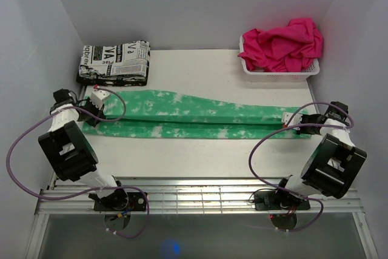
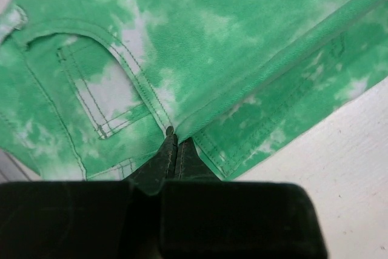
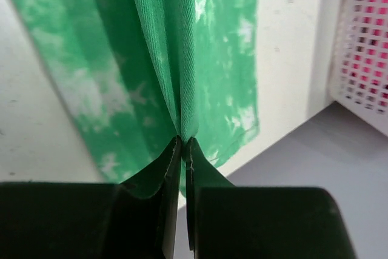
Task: Fold and stack the trousers
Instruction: Fold the trousers
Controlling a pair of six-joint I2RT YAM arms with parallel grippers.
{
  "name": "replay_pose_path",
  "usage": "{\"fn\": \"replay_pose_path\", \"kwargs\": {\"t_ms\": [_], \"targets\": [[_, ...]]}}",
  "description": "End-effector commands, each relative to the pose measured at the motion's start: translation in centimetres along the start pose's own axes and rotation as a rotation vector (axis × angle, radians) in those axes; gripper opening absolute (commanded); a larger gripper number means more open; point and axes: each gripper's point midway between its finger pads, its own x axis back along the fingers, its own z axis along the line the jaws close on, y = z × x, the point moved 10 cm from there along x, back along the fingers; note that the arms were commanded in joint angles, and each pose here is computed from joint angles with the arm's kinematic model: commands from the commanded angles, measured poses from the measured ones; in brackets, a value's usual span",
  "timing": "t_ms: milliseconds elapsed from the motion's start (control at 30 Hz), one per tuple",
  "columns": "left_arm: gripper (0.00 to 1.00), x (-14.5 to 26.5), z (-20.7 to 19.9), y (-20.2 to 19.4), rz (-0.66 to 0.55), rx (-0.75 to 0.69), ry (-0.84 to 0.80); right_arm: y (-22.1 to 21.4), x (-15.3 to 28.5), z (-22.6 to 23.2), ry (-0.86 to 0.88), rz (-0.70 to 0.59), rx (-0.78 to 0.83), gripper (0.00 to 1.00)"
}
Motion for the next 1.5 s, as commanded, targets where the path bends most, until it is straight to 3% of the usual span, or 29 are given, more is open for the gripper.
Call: {"fn": "replay_pose_path", "kwargs": {"t_ms": [0, 300, 333, 367, 467, 500, 567, 633, 733, 767, 833, 867, 967, 1033, 1067, 1100, 1200, 1233, 1333, 1467], "targets": [[0.0, 0.9, 1.7, -2.8, 0.133, -0.054, 0.125, -2.3, 1.7, -1.2, -0.07, 0.233, 0.29, 0.08], [0.0, -2.2, -1.0, -7.9, 0.283, 0.051, 0.011, -2.8, -0.6, 2.6, -0.009, 0.28, 0.323, 0.08], [0.0, -2.3, -0.9, -7.9, 0.282, 0.057, 0.012, -2.8, -0.6, 2.7, 0.007, 0.295, 0.324, 0.11], [0.0, -2.2, -0.8, -7.6, 0.273, 0.064, 0.011, -2.9, -0.6, 2.7, 0.011, 0.307, 0.317, 0.34], [0.0, -1.7, -1.0, -6.6, 0.22, 0.079, -0.015, -2.8, 0.1, 1.8, 0.035, 0.268, 0.194, 0.74], [0.0, -1.5, -0.9, -6.1, 0.205, 0.078, -0.018, -3.0, 1.0, -1.0, 0.0, 0.27, 0.185, 0.78], [0.0, -0.8, -1.4, -5.3, 0.17, 0.078, -0.049, -2.3, 1.6, -2.2, 0.025, 0.215, 0.046, 0.88], [0.0, -0.5, -1.9, -4.8, 0.156, 0.081, -0.073, -0.2, 2.7, -6.5, -0.024, 0.148, 0.014, 0.91], [0.0, -0.1, -3.4, -4.4, 0.152, 0.116, -0.115, 5.3, 2.5, -9.5, 0.013, -0.015, -0.141, 0.88], [0.0, 0.0, -3.8, -4.2, 0.15, 0.118, -0.114, 7.0, 2.0, -9.6, 0.031, -0.052, -0.265, 0.81], [0.0, -0.2, -5.4, -4.8, 0.162, 0.143, -0.142, 12.0, 0.6, -10.5, 0.089, -0.157, -0.318, 0.71], [0.0, -0.2, -6.0, -4.9, 0.167, 0.148, -0.152, 13.8, 0.2, -10.5, 0.113, -0.204, -0.363, 0.61], [0.0, -0.6, -8.4, -5.1, 0.184, 0.16, -0.17, 21.1, -1.6, -9.7, 0.241, -0.368, -0.488, 0.51], [0.0, -0.6, -9.1, -5.0, 0.18, 0.186, -0.168, 25.5, -2.4, -9.0, 0.306, -0.464, -0.544, 0.5], [0.0, -0.8, -9.2, -4.7, 0.172, 0.205, -0.17, 26.7, -3.0, -8.1, 0.338, -0.493, -0.573, 0.39], [0.0, -1.2, -9.3, -4.4, 0.162, 0.287, -0.183, 29.0, -3.3, -7.0, 0.395, -0.519, -0.667, 0.34], [0.0, -2.0, -8.9, -2.8, 0.144, 0.416, -0.223, 31.0, -6.2, -6.6, 0.42, -0.563, -0.836, 0.23], [0.0, -2.7, -9.0, -2.8, 0.158, 0.451, -0.255, 31.5, -6.7, -6.4, 0.474, -0.544, -0.966, 0.22], [0.0, -4.3, -9.0, -1.9, 0.193, 0.468, -0.285, 32.2, -9.4, -6.2, 0.639, -0.499, -1.116, 0.14], [0.0, -6.0, -9.1, -1.1, 0.208, 0.472, -0.301, 33.4, -11.5, -4.4, 0.68, -0.475, -1.159, 0.08]]}}
